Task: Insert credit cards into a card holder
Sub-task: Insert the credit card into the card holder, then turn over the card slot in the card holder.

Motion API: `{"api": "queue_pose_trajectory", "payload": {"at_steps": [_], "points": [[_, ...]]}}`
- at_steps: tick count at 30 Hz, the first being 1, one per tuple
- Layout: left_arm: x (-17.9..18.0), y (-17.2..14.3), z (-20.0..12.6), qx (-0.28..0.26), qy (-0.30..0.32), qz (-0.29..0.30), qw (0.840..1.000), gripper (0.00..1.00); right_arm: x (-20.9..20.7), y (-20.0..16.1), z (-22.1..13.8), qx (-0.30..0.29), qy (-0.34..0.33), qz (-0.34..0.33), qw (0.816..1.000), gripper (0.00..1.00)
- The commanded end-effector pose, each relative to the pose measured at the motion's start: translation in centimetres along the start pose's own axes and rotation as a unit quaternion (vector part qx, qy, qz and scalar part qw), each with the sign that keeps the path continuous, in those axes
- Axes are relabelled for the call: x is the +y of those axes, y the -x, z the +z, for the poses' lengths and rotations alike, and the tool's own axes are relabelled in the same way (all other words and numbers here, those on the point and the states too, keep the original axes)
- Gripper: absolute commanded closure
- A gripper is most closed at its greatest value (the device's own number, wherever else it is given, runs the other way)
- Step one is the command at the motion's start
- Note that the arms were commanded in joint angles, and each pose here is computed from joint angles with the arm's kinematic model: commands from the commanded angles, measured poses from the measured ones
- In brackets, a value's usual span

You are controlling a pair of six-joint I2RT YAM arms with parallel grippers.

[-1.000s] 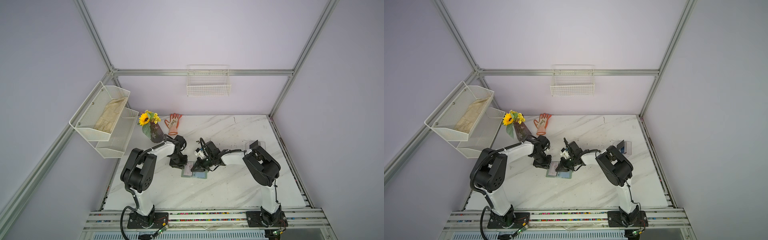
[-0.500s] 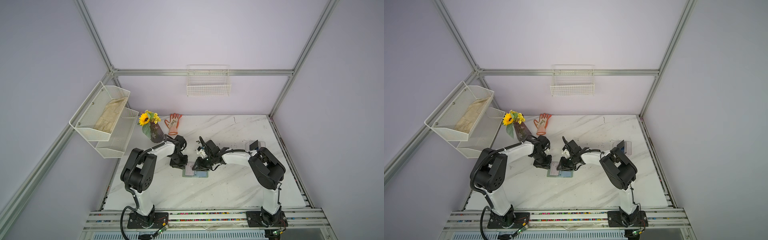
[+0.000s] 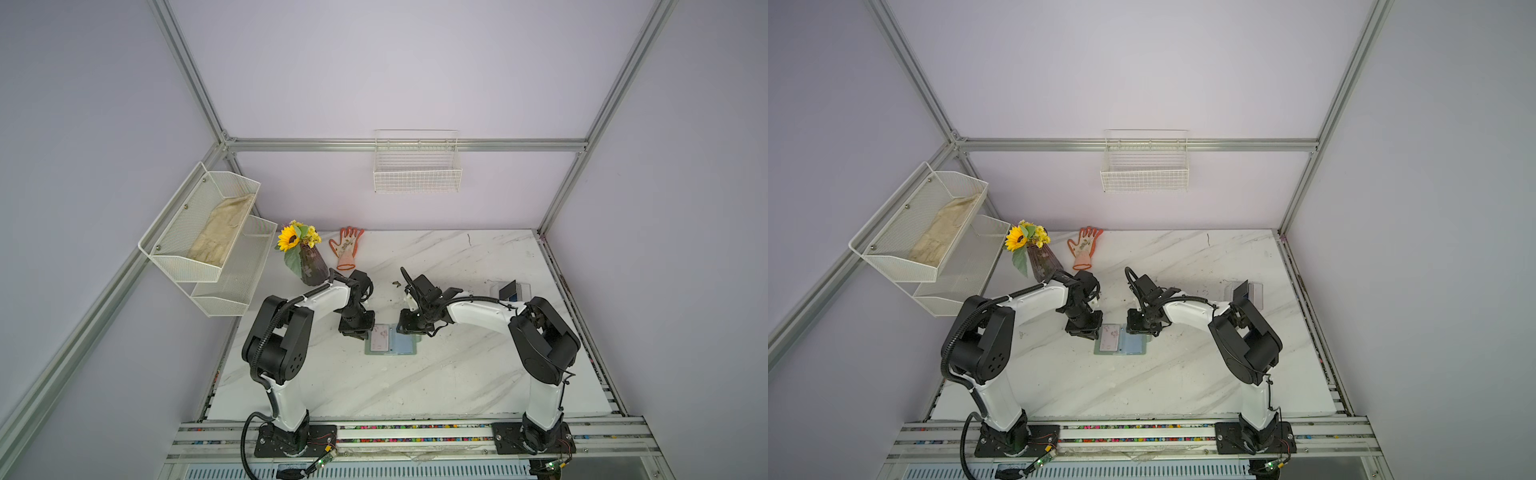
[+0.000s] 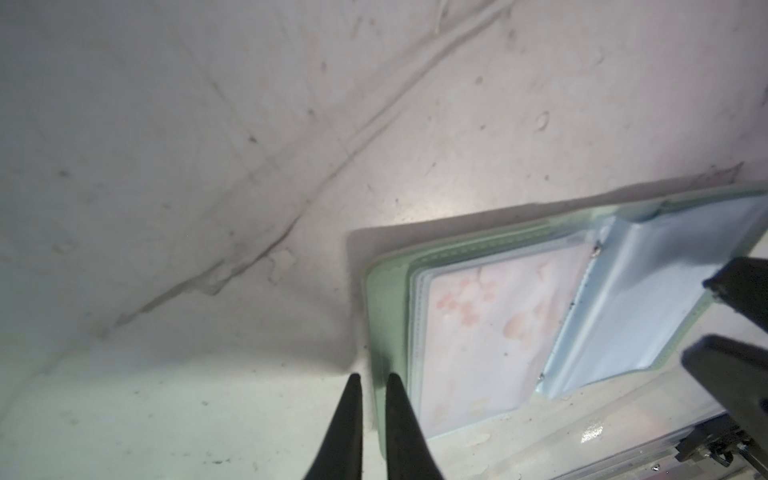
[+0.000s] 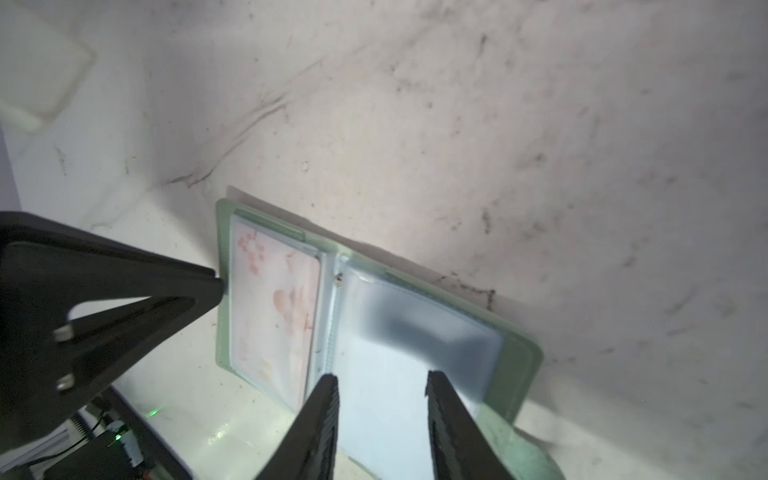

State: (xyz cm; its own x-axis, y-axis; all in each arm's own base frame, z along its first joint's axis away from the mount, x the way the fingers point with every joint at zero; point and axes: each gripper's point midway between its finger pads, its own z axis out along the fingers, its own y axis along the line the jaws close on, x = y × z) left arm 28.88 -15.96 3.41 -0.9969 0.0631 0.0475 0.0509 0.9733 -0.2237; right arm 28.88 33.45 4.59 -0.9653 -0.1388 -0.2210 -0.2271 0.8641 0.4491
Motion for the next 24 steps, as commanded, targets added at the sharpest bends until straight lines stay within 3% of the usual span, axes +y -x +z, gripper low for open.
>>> {"api": "queue_pose_trajectory", "payload": {"at_steps": [1, 13, 24], "points": [[-1.5, 2.3, -4.2, -0.057, -0.023, 0.018, 0.998, 0.86, -1.2, 0.2, -0.9, -0.018, -0.04, -0.008, 0.999, 0.61], [0.1, 0.4, 0.1, -0.012, -0.012, -0.011, 1.0, 0.87, -0.3, -0.9, 1.6, -0.007, -0.03, -0.013, 0.999, 0.61], [0.4, 0.1, 0.8, -0.007, -0.008, -0.012, 1.0, 0.87, 1.6, -2.3, 3.5, 0.017, -0.007, -0.019, 1.0, 0.61]]}}
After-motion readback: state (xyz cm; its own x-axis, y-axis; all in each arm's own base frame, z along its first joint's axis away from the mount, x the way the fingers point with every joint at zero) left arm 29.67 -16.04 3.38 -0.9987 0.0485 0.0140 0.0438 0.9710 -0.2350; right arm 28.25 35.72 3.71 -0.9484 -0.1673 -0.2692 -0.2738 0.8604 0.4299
